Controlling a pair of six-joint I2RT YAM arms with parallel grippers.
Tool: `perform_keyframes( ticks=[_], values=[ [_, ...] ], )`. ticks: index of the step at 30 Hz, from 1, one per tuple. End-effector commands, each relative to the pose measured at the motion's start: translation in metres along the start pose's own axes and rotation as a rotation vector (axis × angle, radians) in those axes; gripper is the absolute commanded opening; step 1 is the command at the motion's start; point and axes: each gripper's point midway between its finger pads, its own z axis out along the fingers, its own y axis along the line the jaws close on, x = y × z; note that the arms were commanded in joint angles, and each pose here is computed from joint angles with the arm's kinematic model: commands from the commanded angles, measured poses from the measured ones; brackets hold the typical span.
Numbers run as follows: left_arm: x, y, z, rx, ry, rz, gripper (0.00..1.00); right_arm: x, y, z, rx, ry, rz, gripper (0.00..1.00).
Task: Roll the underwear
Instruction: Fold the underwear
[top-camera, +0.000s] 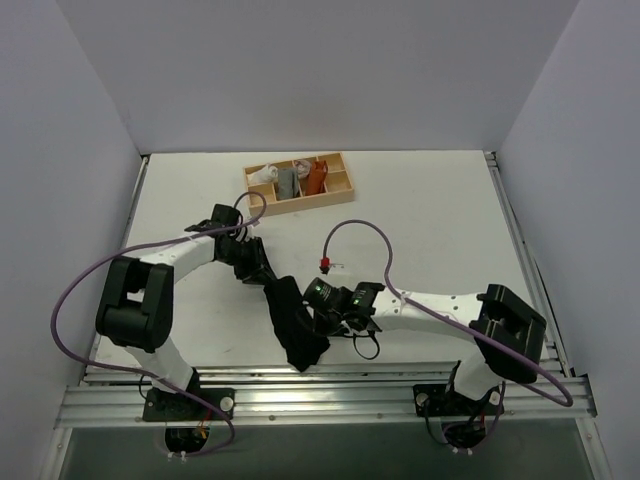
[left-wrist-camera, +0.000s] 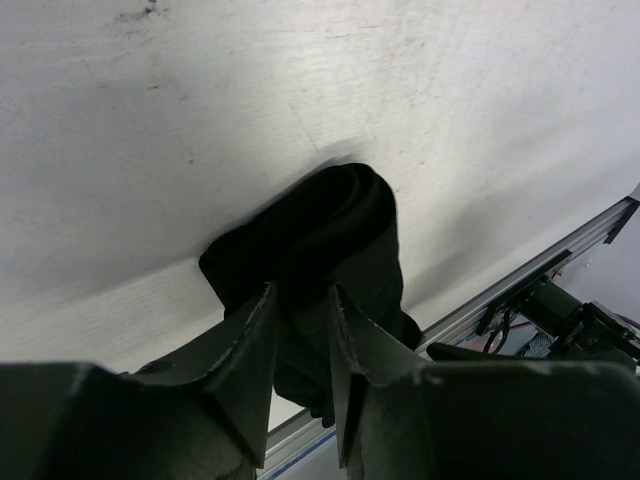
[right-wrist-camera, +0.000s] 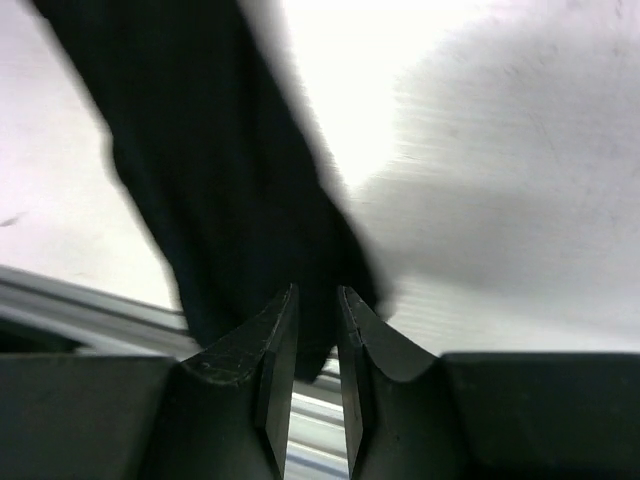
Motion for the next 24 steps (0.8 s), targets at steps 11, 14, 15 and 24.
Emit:
perform_keyframes(
  ticks=[11,14,15,24],
  values=[
    [-0.016,-0.032,-0.039,0.063,-0.121,0.029,0.39,-0.001,0.068,0.003,-0.184,-0.035,-0.105,0.21],
    [-0.016,-0.051,-0.041,0.169,-0.134,0.028,0.38,0.017,0.062,0.021,-0.186,0.007,-0.099,0.2],
    [-0.011,-0.057,-0.04,0.22,-0.112,0.025,0.38,0.022,0.059,0.026,-0.191,0.013,-0.096,0.2],
    [0.006,-0.065,-0.001,0.302,-0.021,-0.02,0.32,0.033,0.053,0.035,-0.151,0.021,-0.14,0.2]
  ],
)
